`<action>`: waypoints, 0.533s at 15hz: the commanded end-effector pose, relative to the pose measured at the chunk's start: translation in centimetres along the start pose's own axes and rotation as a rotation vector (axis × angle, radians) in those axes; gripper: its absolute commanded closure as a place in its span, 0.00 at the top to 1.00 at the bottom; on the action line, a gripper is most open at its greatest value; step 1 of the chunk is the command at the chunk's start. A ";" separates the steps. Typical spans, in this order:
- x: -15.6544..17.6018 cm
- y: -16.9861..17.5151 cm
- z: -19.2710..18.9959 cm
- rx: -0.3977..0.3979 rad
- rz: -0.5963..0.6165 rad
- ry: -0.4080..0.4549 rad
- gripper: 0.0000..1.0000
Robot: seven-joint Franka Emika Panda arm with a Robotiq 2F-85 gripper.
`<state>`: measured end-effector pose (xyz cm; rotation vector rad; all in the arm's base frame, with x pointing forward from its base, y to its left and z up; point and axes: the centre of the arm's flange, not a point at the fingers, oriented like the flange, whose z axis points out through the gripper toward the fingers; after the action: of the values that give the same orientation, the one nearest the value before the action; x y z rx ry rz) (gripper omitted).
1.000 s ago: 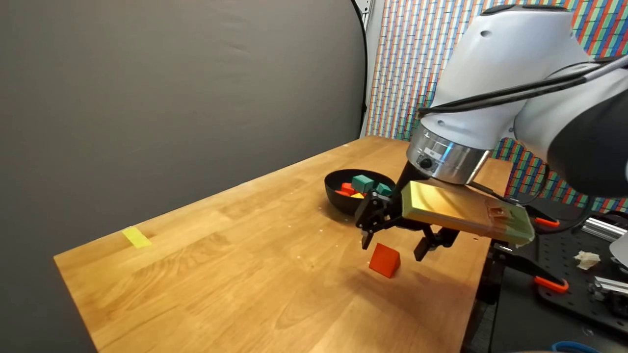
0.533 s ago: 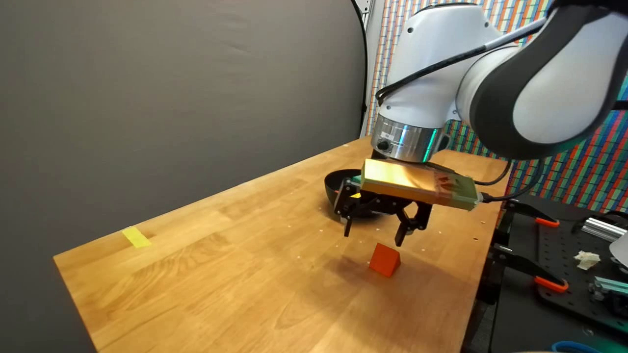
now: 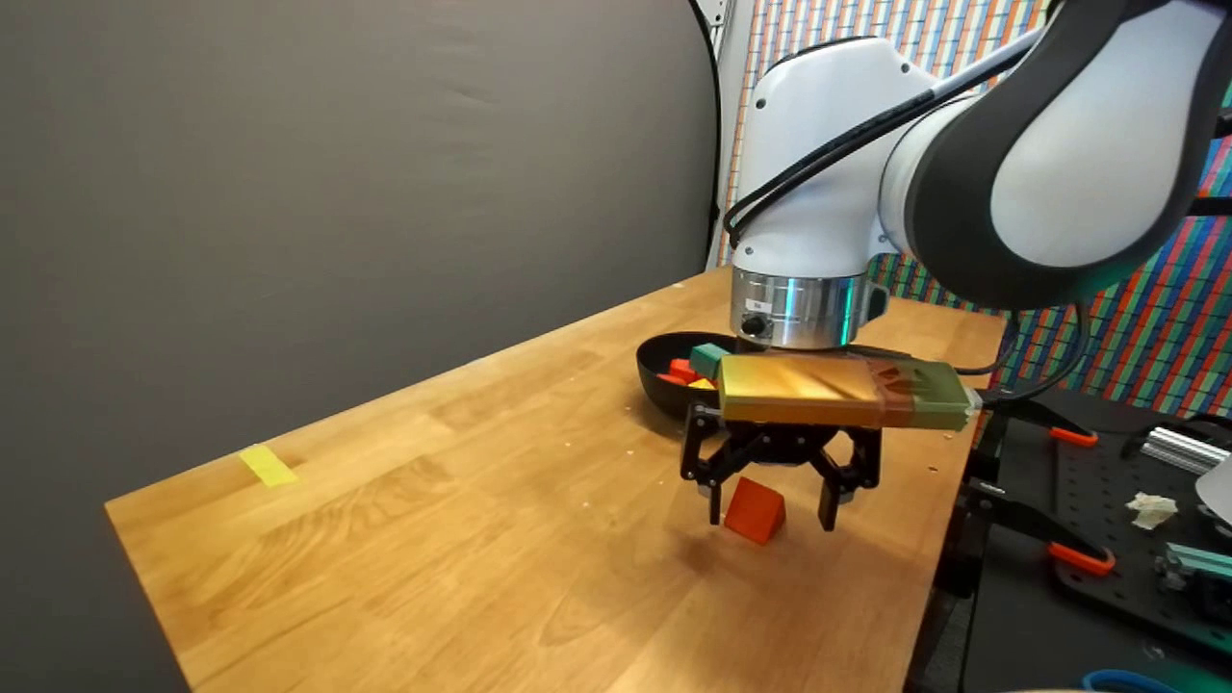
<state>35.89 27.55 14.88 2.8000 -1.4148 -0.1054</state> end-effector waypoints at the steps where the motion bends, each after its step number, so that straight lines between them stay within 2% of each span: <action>1: 0.2 -0.5 0.4 0.028 0.032 -0.011 1.00; 8: 1.3 0.4 0.7 0.088 0.152 -0.025 1.00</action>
<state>36.64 26.57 13.94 2.7672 -1.5626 -0.0953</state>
